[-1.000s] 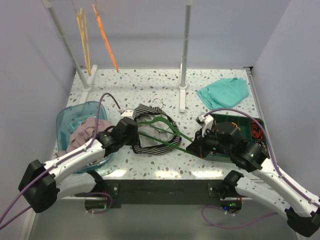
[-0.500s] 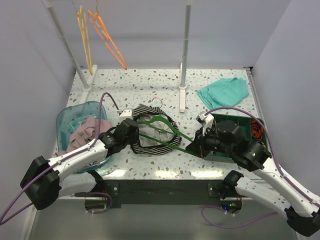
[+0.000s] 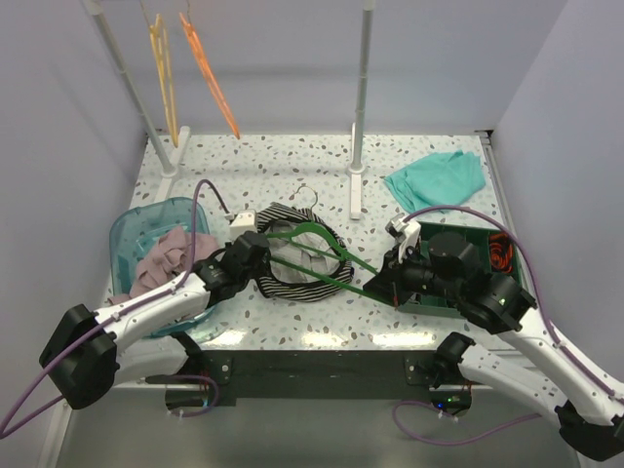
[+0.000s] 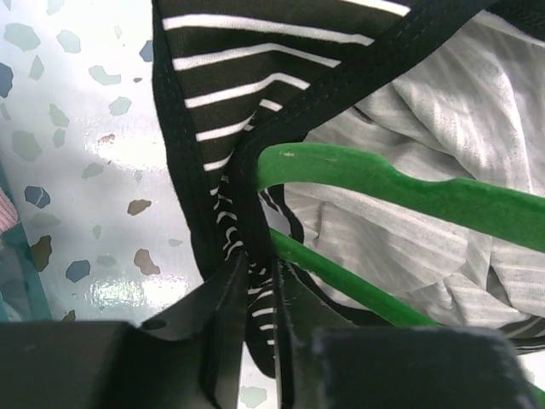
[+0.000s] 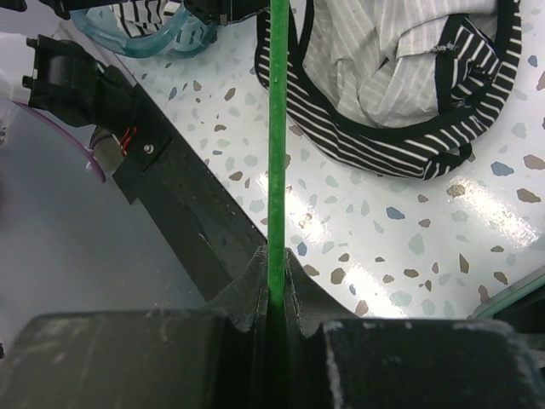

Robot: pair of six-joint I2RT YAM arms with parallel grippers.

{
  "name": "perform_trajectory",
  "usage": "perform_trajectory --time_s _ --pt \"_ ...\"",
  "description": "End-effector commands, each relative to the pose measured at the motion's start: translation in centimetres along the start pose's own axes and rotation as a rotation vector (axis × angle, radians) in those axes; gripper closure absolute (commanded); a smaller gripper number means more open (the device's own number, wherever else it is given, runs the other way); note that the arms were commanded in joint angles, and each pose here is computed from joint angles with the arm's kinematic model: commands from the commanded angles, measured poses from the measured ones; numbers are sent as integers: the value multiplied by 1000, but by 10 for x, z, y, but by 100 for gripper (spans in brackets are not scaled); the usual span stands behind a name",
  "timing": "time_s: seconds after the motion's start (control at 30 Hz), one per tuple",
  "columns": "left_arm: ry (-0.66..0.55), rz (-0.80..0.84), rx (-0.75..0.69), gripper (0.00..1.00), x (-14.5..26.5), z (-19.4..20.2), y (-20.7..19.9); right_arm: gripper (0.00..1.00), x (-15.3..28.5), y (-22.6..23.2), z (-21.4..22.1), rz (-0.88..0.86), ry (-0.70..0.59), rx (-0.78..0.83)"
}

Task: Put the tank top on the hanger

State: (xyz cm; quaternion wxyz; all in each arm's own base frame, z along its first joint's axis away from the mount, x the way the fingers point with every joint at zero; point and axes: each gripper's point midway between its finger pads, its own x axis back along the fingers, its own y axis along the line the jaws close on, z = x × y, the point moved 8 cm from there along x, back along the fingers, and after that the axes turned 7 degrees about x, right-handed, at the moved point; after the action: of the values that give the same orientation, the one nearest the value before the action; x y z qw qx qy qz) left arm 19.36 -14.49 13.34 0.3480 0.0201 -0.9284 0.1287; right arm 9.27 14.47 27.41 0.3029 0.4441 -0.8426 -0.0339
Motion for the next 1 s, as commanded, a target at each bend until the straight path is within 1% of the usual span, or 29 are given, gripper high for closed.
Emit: perform_trajectory --time_s 0.0,0.07,0.1,0.13,0.47,0.63,0.7,0.73,0.8,0.83,0.97 --pt "-71 18 42 86 0 -8 -4 100 12 10 -19 -41 -78 12" --pt "-77 35 46 92 2 -11 -6 100 12 9 -19 -35 -75 13" --pt "-78 40 45 99 3 -12 -7 100 11 9 -19 -28 -74 13" --pt "-83 48 46 100 5 -13 -7 100 10 8 -18 -24 -70 13" --pt "-115 130 46 100 31 -30 -9 100 -4 -4 -7 31 -41 30" --pt "-102 152 32 100 43 -37 -10 100 -22 -5 -1 -50 -48 71" --pt "-114 170 31 100 50 -44 -12 100 -27 -6 3 -69 -50 89" --pt "-108 181 25 100 53 -45 -12 100 -30 -4 -2 -86 -90 105" --pt "-110 203 0 100 60 -51 -15 100 -35 -6 1 -107 -110 124" --pt "-107 226 -3 100 64 -56 -18 100 -38 -6 -3 -111 -147 135" --pt "-103 284 -35 100 78 -66 -24 100 -53 -11 -5 -101 -158 137"
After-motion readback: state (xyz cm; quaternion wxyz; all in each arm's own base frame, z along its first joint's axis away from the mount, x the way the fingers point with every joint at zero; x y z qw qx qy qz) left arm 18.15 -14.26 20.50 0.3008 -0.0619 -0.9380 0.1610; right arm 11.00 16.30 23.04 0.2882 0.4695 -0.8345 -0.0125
